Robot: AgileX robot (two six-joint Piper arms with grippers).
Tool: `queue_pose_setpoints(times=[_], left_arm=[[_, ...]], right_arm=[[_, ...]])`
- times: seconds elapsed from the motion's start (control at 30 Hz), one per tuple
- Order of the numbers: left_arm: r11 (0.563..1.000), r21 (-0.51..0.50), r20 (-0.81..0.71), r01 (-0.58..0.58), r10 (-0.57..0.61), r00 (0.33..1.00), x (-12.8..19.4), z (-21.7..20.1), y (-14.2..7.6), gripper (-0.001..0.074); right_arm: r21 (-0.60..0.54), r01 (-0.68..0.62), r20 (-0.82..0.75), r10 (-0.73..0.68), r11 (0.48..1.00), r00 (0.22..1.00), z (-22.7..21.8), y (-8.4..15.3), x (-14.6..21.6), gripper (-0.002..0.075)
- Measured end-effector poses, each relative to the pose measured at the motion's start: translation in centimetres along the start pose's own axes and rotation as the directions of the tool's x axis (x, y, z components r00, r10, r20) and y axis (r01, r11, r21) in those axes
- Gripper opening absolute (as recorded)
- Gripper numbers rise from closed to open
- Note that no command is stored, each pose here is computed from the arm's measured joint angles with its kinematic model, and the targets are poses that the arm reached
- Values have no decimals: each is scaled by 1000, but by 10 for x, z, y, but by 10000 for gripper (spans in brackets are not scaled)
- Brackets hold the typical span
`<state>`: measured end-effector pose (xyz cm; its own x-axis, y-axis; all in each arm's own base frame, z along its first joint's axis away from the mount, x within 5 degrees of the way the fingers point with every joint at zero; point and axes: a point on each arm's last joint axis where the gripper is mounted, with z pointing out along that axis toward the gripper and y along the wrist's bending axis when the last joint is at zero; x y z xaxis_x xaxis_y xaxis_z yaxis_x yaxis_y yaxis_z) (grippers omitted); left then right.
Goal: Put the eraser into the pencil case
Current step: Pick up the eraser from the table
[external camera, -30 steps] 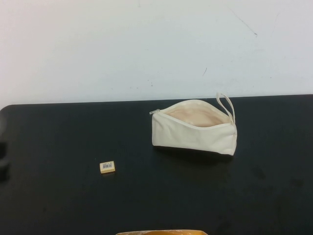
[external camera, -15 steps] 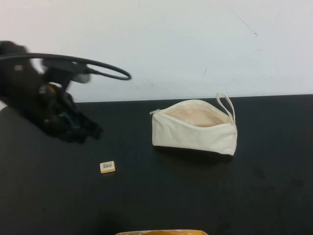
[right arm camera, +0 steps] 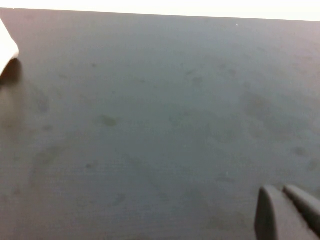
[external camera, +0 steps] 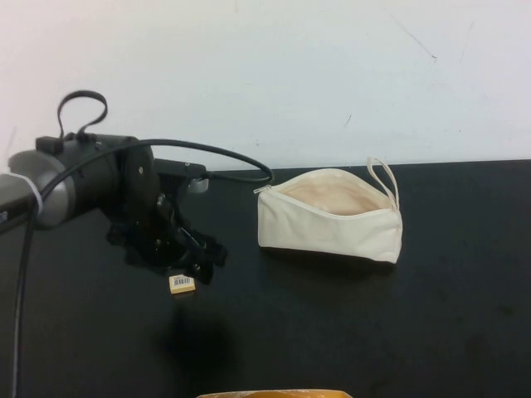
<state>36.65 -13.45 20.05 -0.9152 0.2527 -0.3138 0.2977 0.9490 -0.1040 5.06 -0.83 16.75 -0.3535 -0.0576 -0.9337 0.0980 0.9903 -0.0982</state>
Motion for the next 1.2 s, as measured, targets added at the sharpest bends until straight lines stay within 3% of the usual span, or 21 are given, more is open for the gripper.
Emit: queue_pose_setpoints(times=[0.27,0.73,0.87,1.03,1.2], left_arm=[[991,-52,46,122,-120,992,-6,21,7,502],[978,-51,13,203,-202,979,-4,49,9,500],[976,-53,5,211,-211,977,-3,49,9,454],[976,-70,-19,205,-207,978,-1,49,10,309],[986,-98,-71,137,-145,987,3,43,12,309]], right_arm=[[0,0,2,0,1000,1000,0,0,0,-1],[0,0,2,0,1000,1000,0,0,0,-1],[0,0,2,0,1000,1000,0,0,0,-1],[0,0,2,0,1000,1000,0,0,0,-1],[0,0,2,0,1000,1000,0,0,0,-1]])
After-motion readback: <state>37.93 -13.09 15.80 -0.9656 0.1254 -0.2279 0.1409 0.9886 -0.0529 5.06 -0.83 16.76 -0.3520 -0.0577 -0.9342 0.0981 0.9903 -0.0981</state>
